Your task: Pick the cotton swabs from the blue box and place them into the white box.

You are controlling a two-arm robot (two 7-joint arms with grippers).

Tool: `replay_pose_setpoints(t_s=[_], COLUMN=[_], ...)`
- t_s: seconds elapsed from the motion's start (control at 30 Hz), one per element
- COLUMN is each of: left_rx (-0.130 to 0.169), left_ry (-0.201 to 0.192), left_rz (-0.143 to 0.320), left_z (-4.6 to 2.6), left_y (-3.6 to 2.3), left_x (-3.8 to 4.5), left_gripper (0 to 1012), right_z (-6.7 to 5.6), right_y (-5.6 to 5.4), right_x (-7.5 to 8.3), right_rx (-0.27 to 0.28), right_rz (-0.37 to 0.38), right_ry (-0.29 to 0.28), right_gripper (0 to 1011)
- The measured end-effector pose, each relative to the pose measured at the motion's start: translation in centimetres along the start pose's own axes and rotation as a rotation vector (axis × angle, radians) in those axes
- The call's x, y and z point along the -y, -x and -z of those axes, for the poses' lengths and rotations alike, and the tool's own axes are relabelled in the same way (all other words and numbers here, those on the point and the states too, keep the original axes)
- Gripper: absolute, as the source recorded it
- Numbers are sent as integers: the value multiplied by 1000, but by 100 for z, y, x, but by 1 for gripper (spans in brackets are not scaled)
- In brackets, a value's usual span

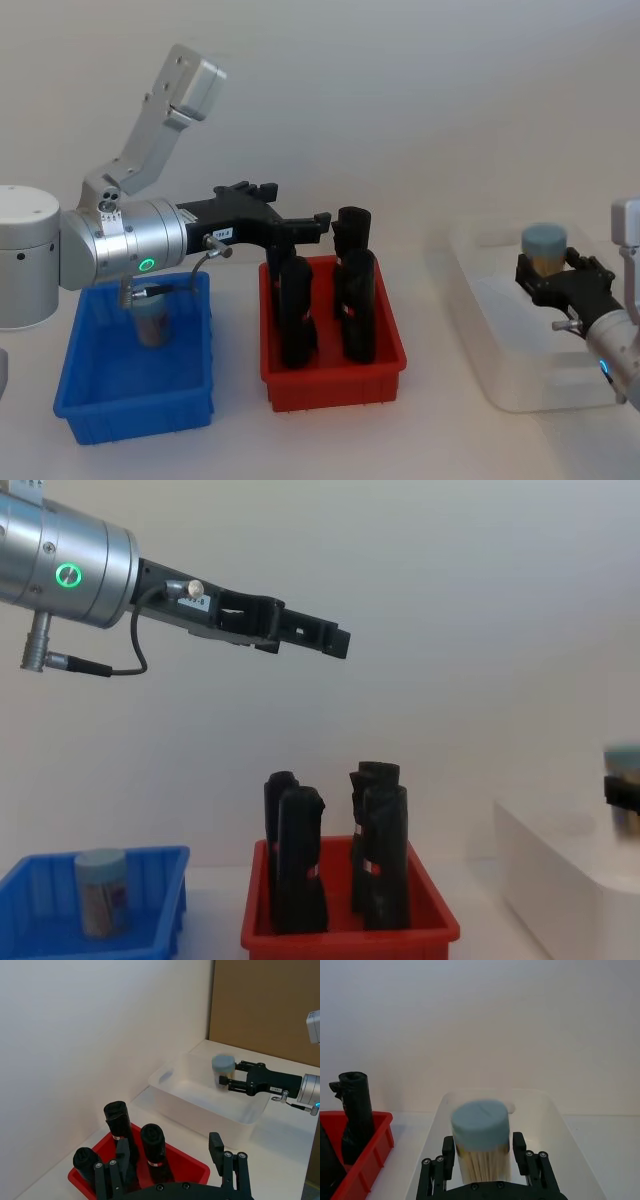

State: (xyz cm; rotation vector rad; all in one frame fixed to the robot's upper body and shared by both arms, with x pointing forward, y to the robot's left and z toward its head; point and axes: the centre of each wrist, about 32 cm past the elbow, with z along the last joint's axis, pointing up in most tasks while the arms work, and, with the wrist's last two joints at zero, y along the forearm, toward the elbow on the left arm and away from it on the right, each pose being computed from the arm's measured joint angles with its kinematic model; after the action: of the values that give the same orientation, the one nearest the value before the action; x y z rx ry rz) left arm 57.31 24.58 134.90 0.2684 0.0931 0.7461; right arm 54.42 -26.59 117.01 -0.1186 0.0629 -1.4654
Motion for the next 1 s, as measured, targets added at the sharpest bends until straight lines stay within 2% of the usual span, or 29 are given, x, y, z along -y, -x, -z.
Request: replay_pose_setpoints(t_s=[0.13, 0.4, 1.0], left_rx=[0, 0, 0], left_ry=[0, 0, 0], left_rz=[0, 0, 0], left_z=[0, 0, 0], left_y=[0, 0, 0], left_x=[0, 0, 0], left_gripper=[1004, 1004, 1004], right_z=[19, 46, 68], right_y=[-4, -5, 6], right_x=[-7, -13, 4], right_rx=[-2, -3, 0], right_rz=[0, 1, 6], right_ry=[5, 8, 2], right_gripper=[766, 993, 1001])
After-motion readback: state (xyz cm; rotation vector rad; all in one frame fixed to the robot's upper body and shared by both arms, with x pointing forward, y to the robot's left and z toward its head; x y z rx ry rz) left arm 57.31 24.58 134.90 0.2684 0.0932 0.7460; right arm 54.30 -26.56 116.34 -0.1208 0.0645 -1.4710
